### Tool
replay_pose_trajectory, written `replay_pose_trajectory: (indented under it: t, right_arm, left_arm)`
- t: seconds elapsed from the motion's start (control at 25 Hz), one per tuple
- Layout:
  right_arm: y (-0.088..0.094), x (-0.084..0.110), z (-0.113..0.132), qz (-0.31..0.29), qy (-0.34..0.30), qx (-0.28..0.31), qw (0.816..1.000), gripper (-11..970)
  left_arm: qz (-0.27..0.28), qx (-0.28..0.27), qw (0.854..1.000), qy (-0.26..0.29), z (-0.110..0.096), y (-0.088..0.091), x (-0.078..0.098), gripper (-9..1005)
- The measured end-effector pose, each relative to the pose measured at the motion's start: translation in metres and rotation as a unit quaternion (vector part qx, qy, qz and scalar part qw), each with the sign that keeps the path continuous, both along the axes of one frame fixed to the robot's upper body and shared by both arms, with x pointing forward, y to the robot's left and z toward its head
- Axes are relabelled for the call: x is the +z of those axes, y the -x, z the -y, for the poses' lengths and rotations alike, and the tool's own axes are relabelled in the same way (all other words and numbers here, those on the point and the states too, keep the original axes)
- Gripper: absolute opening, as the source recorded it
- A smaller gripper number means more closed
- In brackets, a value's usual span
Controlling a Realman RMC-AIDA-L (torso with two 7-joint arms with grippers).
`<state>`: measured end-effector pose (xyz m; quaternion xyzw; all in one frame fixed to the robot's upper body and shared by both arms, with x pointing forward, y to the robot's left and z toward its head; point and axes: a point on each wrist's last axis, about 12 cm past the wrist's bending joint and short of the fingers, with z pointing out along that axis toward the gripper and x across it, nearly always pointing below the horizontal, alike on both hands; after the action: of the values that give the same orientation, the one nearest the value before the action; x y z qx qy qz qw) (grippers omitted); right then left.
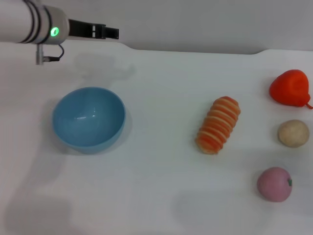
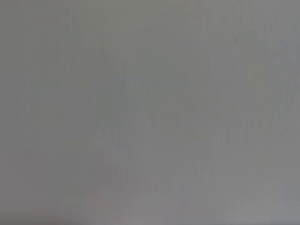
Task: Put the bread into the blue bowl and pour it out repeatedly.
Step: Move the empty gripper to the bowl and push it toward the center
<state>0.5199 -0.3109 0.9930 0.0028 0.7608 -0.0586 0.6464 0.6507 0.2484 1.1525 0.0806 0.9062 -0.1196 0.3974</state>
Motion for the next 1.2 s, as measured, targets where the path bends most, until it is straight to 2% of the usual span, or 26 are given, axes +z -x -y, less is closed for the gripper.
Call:
replay_pose_trajectory:
  t: [0.08, 0.16, 0.24, 0.6, 0.68, 0.72, 0.96, 1.2]
  right_arm:
    - [-0.001, 0.000, 0.000, 0.000, 0.000, 0.001, 1.000, 685]
    - [-0.001, 0.000, 0.000, 0.001, 0.000, 0.001, 1.000, 685]
    - [-0.001, 0.000, 0.000, 0.000, 0.001, 0.000, 1.000, 685]
    - [0.001, -0.001, -0.001, -0.001, 0.000, 0.000, 1.000, 685]
    - [0.001, -0.001, -0.001, -0.002, -0.001, 0.000, 1.000, 685]
    - [0.001, -0.001, -0.001, -0.002, -0.001, 0.000, 1.000, 685]
    - [0.001, -0.002, -0.002, -0.004, -0.002, 0.000, 1.000, 686]
    - [0.002, -0.005, -0.002, -0.016, -0.004, -0.001, 1.000, 685]
  left_arm:
    - [-0.004, -0.012, 1.000, 0.014, -0.008, 0.006, 0.004, 860]
    - [-0.013, -0.022, 1.000, 0.012, -0.033, 0.014, 0.012, 860]
    - [-0.022, -0.025, 0.999, 0.012, -0.038, 0.016, 0.013, 860]
    - [-0.127, -0.067, 0.989, -0.027, -0.033, 0.041, 0.018, 860]
    - [-0.127, -0.067, 0.989, -0.027, -0.033, 0.041, 0.018, 860]
    - [-0.156, -0.082, 0.983, -0.048, -0.029, 0.049, 0.021, 860]
    - [-0.161, -0.089, 0.979, -0.090, -0.022, 0.049, 0.019, 859]
    - [-0.142, -0.095, 0.976, -0.139, -0.013, 0.043, 0.014, 860]
